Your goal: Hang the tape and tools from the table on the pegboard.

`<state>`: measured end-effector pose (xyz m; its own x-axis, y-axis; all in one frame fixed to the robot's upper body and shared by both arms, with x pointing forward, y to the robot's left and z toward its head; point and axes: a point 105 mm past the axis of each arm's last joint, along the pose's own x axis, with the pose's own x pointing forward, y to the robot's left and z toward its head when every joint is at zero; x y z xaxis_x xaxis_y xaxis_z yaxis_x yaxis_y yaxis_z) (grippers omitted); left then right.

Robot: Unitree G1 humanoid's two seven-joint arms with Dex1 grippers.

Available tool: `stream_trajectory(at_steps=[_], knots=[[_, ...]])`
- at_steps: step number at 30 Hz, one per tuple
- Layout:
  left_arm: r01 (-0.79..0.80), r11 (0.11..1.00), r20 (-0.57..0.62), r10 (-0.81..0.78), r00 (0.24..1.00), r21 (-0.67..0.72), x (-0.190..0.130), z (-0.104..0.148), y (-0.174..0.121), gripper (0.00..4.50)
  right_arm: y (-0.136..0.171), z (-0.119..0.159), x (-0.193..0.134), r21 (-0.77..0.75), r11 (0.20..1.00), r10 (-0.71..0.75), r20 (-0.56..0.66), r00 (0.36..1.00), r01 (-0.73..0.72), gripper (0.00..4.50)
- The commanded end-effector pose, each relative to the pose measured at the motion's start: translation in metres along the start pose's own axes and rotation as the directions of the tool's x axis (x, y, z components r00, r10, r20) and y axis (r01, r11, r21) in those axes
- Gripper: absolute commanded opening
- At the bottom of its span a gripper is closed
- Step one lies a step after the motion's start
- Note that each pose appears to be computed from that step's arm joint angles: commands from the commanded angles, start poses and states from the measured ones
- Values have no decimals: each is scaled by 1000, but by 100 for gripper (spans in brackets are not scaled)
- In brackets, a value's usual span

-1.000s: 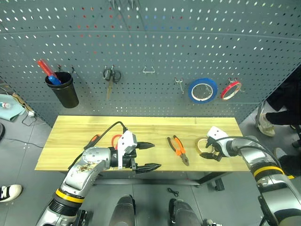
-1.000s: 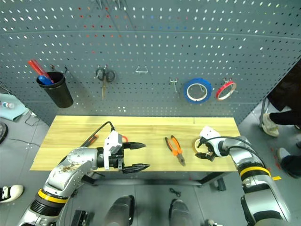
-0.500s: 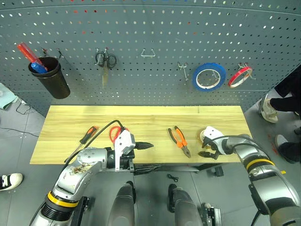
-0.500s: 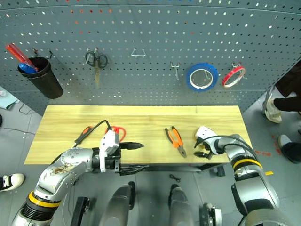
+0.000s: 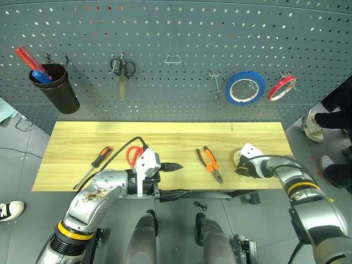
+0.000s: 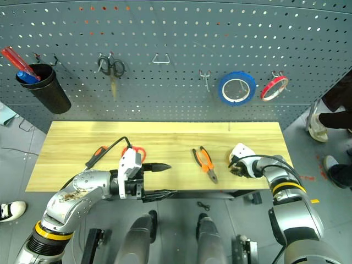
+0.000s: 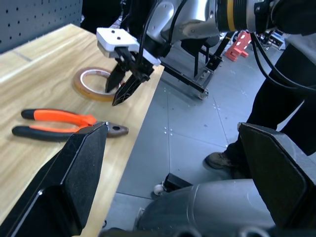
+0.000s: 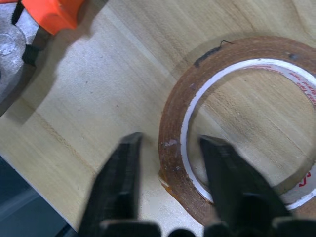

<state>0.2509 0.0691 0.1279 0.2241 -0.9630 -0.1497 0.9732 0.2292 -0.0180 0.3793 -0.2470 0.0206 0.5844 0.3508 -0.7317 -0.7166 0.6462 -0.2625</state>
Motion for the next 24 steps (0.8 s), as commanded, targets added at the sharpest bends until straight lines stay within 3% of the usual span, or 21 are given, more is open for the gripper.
stream_trajectory(at_steps=[1, 2, 5, 7, 10, 13, 17, 19, 22, 24], knots=[[14, 1000, 46, -15, 999, 27, 1, 13, -6, 450, 2, -6, 1, -1, 1000, -19, 9, 1000, 19, 52], [4, 1000, 60, -5, 998, 18, -1, 18, -5, 450, 0, -2, -1, -42, 999, -31, 34, 999, 33, 27], [-9, 1000, 72, 7, 997, 19, -8, 25, -3, 450, -1, 18, -14, -173, 981, -67, 133, 989, 90, 25], [-42, 998, 95, 46, 994, -38, -18, 32, 2, 450, 0, 47, -33, -243, 943, -162, 265, 951, 229, 25], [-92, 983, 163, 119, 979, -161, -38, 51, 12, 450, 25, 104, -73, -311, 846, -241, 503, 830, 433, 25], [-129, 962, 251, 189, 949, -239, -53, 77, 24, 450, 48, 142, -102, -327, 761, -259, 639, 724, 561, 25], [-138, 944, 390, 253, 885, -301, -73, 114, 42, 450, 68, 205, -135, -280, 627, -235, 822, 519, 727, 25], [-136, 939, 417, 266, 869, -317, -76, 122, 46, 450, 65, 219, -140, -263, 600, -234, 845, 480, 756, 25], [-139, 935, 448, 283, 848, -326, -82, 131, 54, 450, 56, 234, -136, -261, 587, -237, 850, 471, 766, 25], [-142, 938, 446, 279, 850, -317, -81, 133, 55, 450, 39, 231, -120, -252, 636, -282, 803, 525, 729, 25]])
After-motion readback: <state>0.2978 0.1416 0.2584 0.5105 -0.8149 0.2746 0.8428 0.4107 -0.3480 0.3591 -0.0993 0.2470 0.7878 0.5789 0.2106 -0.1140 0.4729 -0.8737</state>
